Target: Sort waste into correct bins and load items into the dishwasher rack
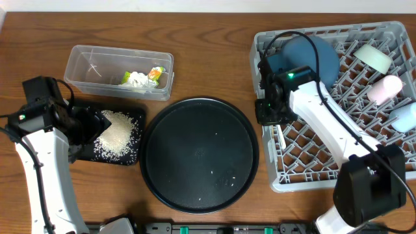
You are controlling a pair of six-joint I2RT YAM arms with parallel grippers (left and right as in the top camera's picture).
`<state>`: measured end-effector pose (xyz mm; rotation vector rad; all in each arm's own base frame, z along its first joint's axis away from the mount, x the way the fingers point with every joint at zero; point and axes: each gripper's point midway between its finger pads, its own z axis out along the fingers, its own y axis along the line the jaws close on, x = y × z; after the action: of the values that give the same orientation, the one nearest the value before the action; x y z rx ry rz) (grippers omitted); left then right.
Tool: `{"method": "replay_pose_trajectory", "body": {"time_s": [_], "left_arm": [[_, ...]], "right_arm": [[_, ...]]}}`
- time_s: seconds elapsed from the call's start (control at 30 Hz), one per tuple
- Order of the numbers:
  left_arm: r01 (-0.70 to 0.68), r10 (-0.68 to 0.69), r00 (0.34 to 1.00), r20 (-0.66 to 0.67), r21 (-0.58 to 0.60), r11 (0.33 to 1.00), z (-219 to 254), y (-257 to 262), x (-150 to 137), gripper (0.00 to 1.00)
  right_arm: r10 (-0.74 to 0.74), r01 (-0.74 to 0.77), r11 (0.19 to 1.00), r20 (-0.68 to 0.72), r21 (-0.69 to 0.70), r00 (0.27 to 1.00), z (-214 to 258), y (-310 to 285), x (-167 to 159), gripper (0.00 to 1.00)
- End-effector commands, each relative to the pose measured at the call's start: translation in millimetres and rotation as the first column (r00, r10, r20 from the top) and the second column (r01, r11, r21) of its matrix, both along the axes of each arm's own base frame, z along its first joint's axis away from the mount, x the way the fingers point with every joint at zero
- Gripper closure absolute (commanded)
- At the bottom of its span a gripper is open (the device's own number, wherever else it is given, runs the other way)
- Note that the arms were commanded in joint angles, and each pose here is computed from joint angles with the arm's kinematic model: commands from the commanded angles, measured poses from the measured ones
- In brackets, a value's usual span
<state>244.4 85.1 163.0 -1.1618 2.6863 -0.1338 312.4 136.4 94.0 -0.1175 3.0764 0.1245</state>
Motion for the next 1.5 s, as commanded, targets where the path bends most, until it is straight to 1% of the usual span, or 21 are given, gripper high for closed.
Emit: {"method": "replay_pose_trajectory", "body": {"time_s": [0.0, 0.03, 0.13, 0.17, 0.23, 0.27, 0.3, 0.33, 0.4, 0.47, 0.6, 0.63, 0.7, 0.73, 0.83, 0.93, 1.0, 1.07, 1.2, 1.33, 1.47], "left_arm": [[0.014, -0.014, 1.000, -0.016, 0.008, 1.000, -2.8, -1.3, -1.5, 0.09], [0.025, -0.025, 1.000, -0.015, 0.008, 1.000, -2.7, -3.9, -0.5, 0.08], [0.118, -0.118, 0.993, -0.009, 0.019, 0.993, -2.4, -18.0, 5.6, 0.04], [0.160, -0.160, 0.987, -0.005, 0.024, 0.987, -2.1, -25.4, 8.7, 0.03], [0.239, -0.239, 0.971, 0.005, 0.032, 0.971, -1.5, -41.5, 14.6, 0.00], [0.280, -0.280, 0.960, 0.008, 0.037, 0.959, -1.5, -49.7, 17.0, 0.02], [0.323, -0.323, 0.946, 0.011, 0.041, 0.946, -1.6, -58.6, 19.6, 0.02], [0.374, -0.375, 0.927, 0.011, 0.045, 0.926, -2.2, -69.2, 21.6, 0.02], [0.474, -0.475, 0.880, 0.001, 0.052, 0.879, -5.0, -89.2, 23.4, 0.02], [0.537, -0.536, 0.844, -0.025, 0.056, 0.842, -8.7, -101.8, 21.4, 0.02], [0.627, -0.622, 0.775, -0.108, 0.014, 0.779, -17.6, -116.3, 4.2, 0.02], [0.636, -0.631, 0.765, -0.130, 0.000, 0.772, -19.2, -116.5, -1.1, 0.02], [0.636, -0.631, 0.757, -0.173, -0.029, 0.771, -21.4, -115.3, -12.1, 0.02], [0.635, -0.630, 0.752, -0.192, -0.042, 0.771, -21.8, -114.7, -17.2, 0.02], [0.632, -0.629, 0.742, -0.232, -0.071, 0.772, -20.9, -113.6, -30.4, 0.02], [0.631, -0.627, 0.745, -0.226, -0.067, 0.773, -16.8, -113.4, -34.2, 0.02], [0.628, -0.623, 0.758, -0.191, -0.042, 0.777, -9.8, -113.3, -34.1, 0.02], [0.618, -0.613, 0.780, -0.124, 0.002, 0.786, 1.4, -113.5, -32.5, 0.02], [0.592, -0.605, 0.793, 0.069, 0.146, 0.792, 31.0, -110.2, -31.4, 0.02], [0.497, -0.566, 0.787, 0.244, 0.292, 0.817, 62.3, -98.8, -42.6, 0.02], [0.441, -0.558, 0.735, 0.385, 0.353, 0.825, 86.1, -98.2, -58.0, 0.02]], "right_arm": [[-0.055, 0.044, 0.995, 0.132, 0.086, 0.990, 49.5, -2.5, 16.5, 0.68], [-0.084, 0.070, 0.993, 0.150, 0.097, 0.985, 56.7, -8.0, 18.7, 0.68], [-0.190, 0.166, 0.977, 0.202, 0.130, 0.961, 79.5, -34.1, 23.0, 0.55], [-0.222, 0.195, 0.971, 0.217, 0.141, 0.951, 86.6, -44.9, 23.9, 0.49], [-0.280, 0.249, 0.956, 0.242, 0.153, 0.929, 97.9, -66.3, 24.3, 0.33], [-0.310, 0.277, 0.948, 0.251, 0.156, 0.917, 102.4, -77.4, 23.8, 0.27], [-0.335, 0.303, 0.940, 0.255, 0.158, 0.907, 105.4, -87.2, 22.9, 0.19], [-0.359, 0.327, 0.932, 0.256, 0.158, 0.898, 107.7, -97.5, 21.3, 0.18], [-0.379, 0.348, 0.924, 0.246, 0.159, 0.892, 109.1, -112.6, 16.8, 0.17], [-0.367, 0.333, 0.927, 0.231, 0.173, 0.901, 108.6, -117.9, 13.8, 0.16], [-0.344, 0.313, 0.935, 0.218, 0.167, 0.913, 104.6, -126.8, 9.7, 0.13], [-0.345, 0.314, 0.935, 0.215, 0.165, 0.914, 104.1, -127.8, 8.8, 0.12], [-0.347, 0.319, 0.934, 0.204, 0.159, 0.915, 102.1, -128.5, 6.0, 0.07], [-0.347, 0.320, 0.934, 0.200, 0.158, 0.916, 101.8, -128.5, 4.4, 0.01], [-0.348, 0.325, 0.934, 0.186, 0.147, 0.919, 98.7, -129.1, -3.6, 0.01], [-0.368, 0.350, 0.929, 0.191, 0.121, 0.910, 94.7, -133.8, -14.8, 0.01], [-0.367, 0.350, 0.930, 0.211, 0.114, 0.906, 91.7, -135.1, -23.5, 0.01], [-0.367, 0.349, 0.930, 0.251, 0.115, 0.896, 88.7, -136.5, -33.1, 0.01], [-0.357, 0.341, 0.934, 0.369, 0.111, 0.858, 88.7, -139.7, -54.8, 0.01], [-0.344, 0.317, 0.938, 0.477, 0.139, 0.809, 101.2, -137.1, -81.6, 0.01], [-0.344, 0.298, 0.938, 0.575, 0.175, 0.742, 119.6, -136.5, -102.3, 0.01]]}}
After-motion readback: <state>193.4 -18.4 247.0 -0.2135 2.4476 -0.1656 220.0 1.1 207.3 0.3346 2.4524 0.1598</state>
